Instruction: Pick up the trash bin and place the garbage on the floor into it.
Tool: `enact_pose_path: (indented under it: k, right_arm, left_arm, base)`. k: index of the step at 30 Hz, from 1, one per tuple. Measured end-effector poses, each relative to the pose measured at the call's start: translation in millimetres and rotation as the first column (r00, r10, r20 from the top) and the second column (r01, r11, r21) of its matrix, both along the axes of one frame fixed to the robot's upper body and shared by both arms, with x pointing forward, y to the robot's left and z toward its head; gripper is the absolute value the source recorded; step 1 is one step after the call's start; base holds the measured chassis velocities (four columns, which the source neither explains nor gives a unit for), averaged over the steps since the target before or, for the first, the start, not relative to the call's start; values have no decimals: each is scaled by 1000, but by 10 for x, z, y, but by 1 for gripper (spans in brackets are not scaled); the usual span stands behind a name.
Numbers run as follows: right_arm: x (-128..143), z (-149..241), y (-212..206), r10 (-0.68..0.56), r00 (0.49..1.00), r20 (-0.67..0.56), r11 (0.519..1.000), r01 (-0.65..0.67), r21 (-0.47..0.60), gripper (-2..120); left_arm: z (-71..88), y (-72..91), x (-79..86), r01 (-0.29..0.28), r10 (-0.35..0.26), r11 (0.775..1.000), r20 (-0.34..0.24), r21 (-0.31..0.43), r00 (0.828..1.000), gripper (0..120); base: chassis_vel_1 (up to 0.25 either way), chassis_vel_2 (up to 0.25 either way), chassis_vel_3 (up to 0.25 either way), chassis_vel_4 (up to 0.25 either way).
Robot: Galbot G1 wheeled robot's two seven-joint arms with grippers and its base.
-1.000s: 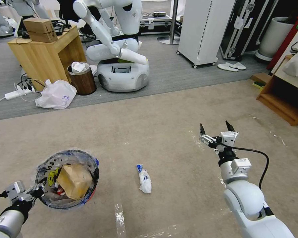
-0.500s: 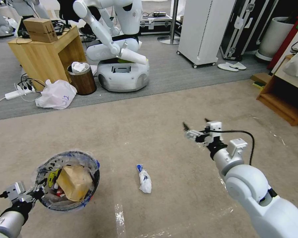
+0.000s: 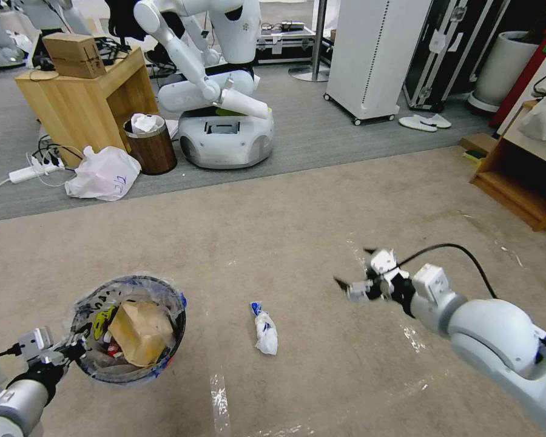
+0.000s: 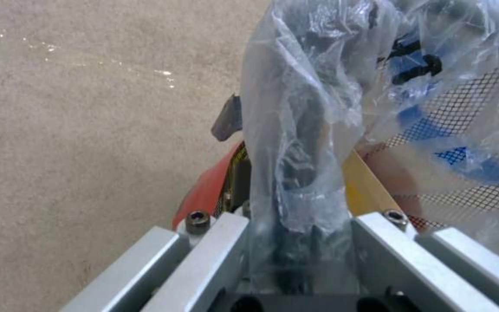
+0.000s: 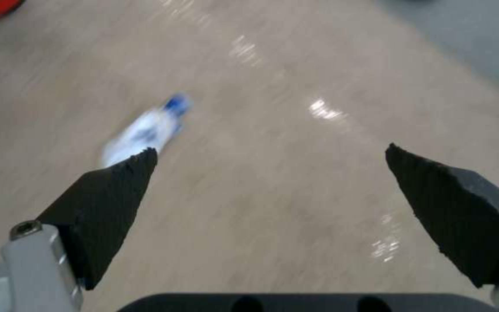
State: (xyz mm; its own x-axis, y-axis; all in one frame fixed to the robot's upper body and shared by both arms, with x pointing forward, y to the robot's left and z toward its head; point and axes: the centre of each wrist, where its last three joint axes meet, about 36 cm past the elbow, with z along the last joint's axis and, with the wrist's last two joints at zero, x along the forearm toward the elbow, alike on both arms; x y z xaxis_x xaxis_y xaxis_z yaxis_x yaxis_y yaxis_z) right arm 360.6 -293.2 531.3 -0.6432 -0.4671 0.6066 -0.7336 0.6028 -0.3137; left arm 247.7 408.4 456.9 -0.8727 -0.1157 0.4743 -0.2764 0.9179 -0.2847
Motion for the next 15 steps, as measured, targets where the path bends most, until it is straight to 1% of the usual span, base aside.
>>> enact_pose_path:
  k: [2,3,6,10,13,15]
  right_arm:
    - [-94,-128,26,29,996,-81,999,-31,-29,100]
    - [-94,-128,26,29,996,-81,999,-31,-29,100]
    - [-174,-351,85,19,989,-147,999,-24,-29,100]
    - [-206,-491,132,8,984,-177,1000,-12,-20,100]
    - [-222,-655,235,6,980,-201,1000,-5,9,100]
    - [-218,-682,276,9,979,-206,1000,-4,23,100]
  left_arm:
    - [-17,0,-1,-1,1,1000,-4,-2,1000,1]
    - [-17,0,-1,-1,1,1000,-4,-2,1000,1]
    - [-37,-7,-5,-5,5,1000,-7,-5,1000,1]
    - [-33,-6,-18,-7,7,1000,-9,-4,1000,1]
    - [-27,-8,-46,-12,12,1000,-12,0,1000,1]
    - [-28,-11,-56,-14,14,1000,-14,1,1000,1]
  base:
    - [0,0,0,0]
    - [0,0,0,0]
    - [0,0,0,0]
    - [0,0,0,0]
    - [0,0,0,0]
    - [0,0,0,0]
